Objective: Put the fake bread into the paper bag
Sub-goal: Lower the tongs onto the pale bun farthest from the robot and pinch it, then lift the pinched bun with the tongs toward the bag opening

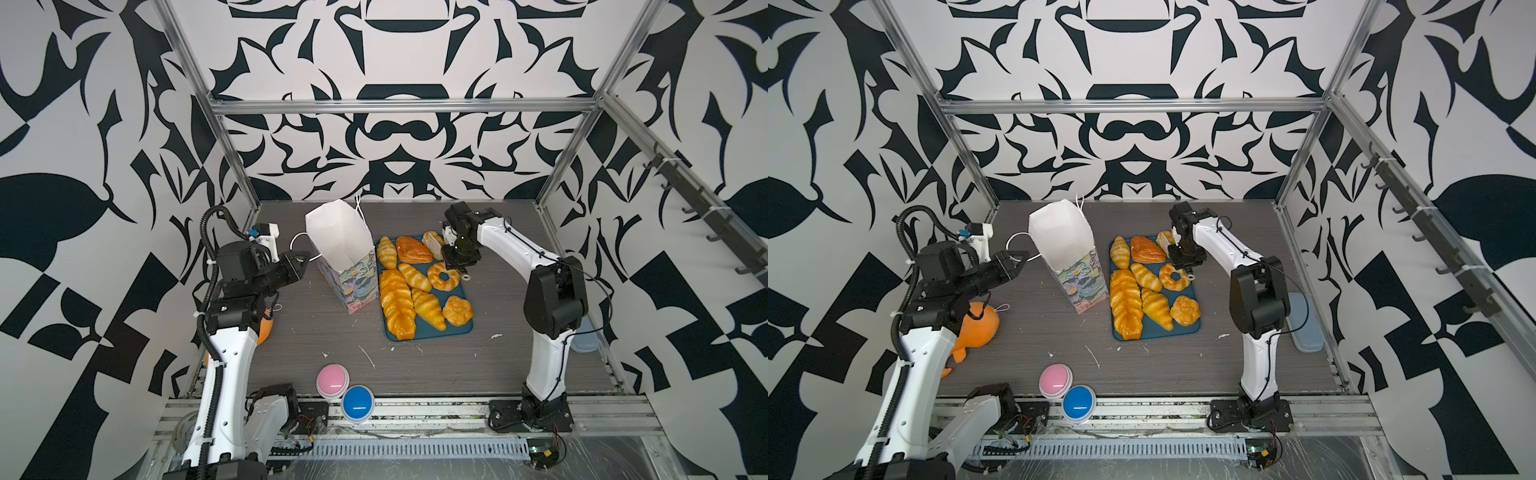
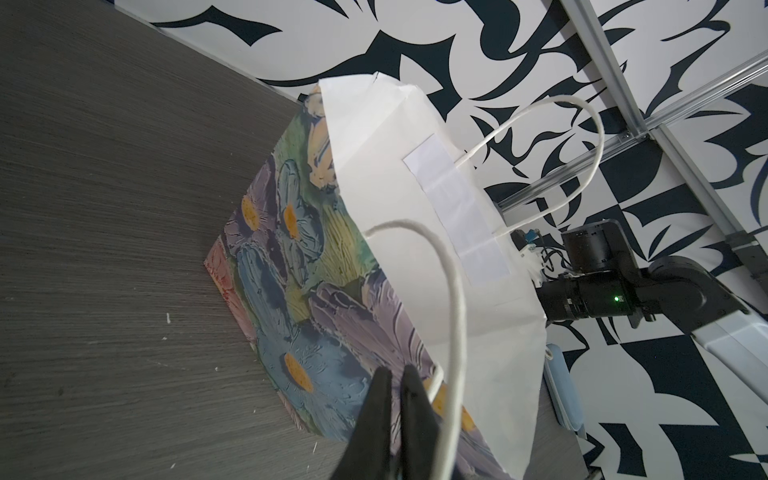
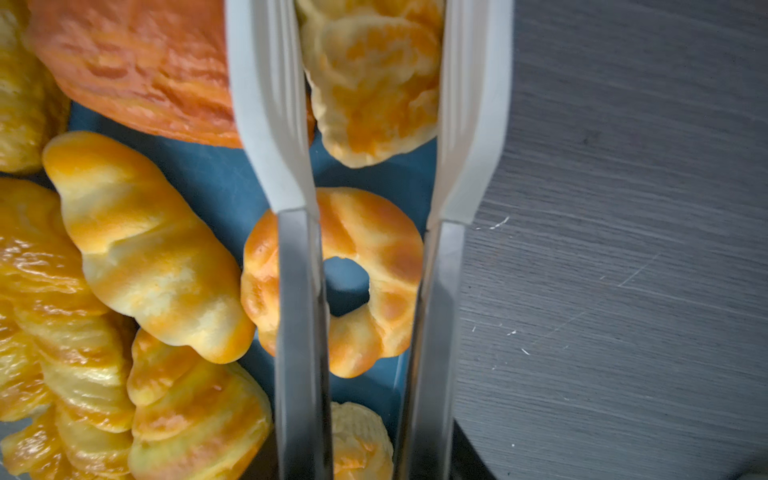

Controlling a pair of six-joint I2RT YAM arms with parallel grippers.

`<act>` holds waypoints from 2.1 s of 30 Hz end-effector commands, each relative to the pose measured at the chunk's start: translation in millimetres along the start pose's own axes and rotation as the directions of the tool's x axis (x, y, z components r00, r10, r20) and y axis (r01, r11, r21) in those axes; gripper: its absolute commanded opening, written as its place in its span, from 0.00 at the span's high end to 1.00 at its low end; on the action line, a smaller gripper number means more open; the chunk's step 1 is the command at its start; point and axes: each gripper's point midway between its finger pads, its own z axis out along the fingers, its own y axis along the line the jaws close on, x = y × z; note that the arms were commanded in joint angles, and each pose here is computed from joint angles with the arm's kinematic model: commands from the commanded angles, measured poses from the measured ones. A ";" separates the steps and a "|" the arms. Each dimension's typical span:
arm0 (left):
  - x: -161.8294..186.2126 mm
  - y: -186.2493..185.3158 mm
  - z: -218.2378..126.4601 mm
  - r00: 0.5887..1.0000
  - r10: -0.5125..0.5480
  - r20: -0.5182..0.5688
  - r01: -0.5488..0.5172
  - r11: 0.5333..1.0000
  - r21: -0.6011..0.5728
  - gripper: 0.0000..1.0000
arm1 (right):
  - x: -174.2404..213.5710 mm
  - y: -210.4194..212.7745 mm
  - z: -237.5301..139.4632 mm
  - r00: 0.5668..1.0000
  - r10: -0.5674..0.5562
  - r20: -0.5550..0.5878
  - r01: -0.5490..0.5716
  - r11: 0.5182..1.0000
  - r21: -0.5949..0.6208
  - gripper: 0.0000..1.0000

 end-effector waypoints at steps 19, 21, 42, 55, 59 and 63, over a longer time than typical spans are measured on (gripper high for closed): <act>-3.4 -2.2 -0.1 1.000 -0.008 -0.013 0.008 1.000 0.002 0.89 | -0.9 -0.5 -79.1 0.975 0.049 0.218 -0.053 0.999 0.010 0.61; -4.0 -3.4 0.5 1.000 -0.011 -0.016 0.011 1.000 0.009 0.89 | 0.3 0.9 -87.1 0.971 0.048 0.233 -0.051 0.999 0.009 0.61; -4.9 -2.5 2.7 0.999 0.007 -0.035 -0.007 1.000 0.003 0.88 | 9.7 46.6 -211.8 0.887 -0.024 0.462 0.042 0.999 -0.030 0.64; -3.4 -2.4 2.5 0.999 0.002 -0.038 -0.002 1.000 0.004 0.88 | 16.5 98.9 -290.9 0.801 -0.093 0.591 0.166 0.983 -0.071 0.65; -3.1 -2.0 2.7 0.999 0.000 -0.038 0.000 1.000 0.004 0.87 | 21.4 119.6 -309.5 0.775 -0.118 0.621 0.224 0.970 -0.095 0.65; -2.8 -1.9 2.9 0.999 0.001 -0.039 -0.001 1.000 0.004 0.87 | 26.2 136.7 -322.4 0.754 -0.129 0.644 0.272 0.954 -0.127 0.65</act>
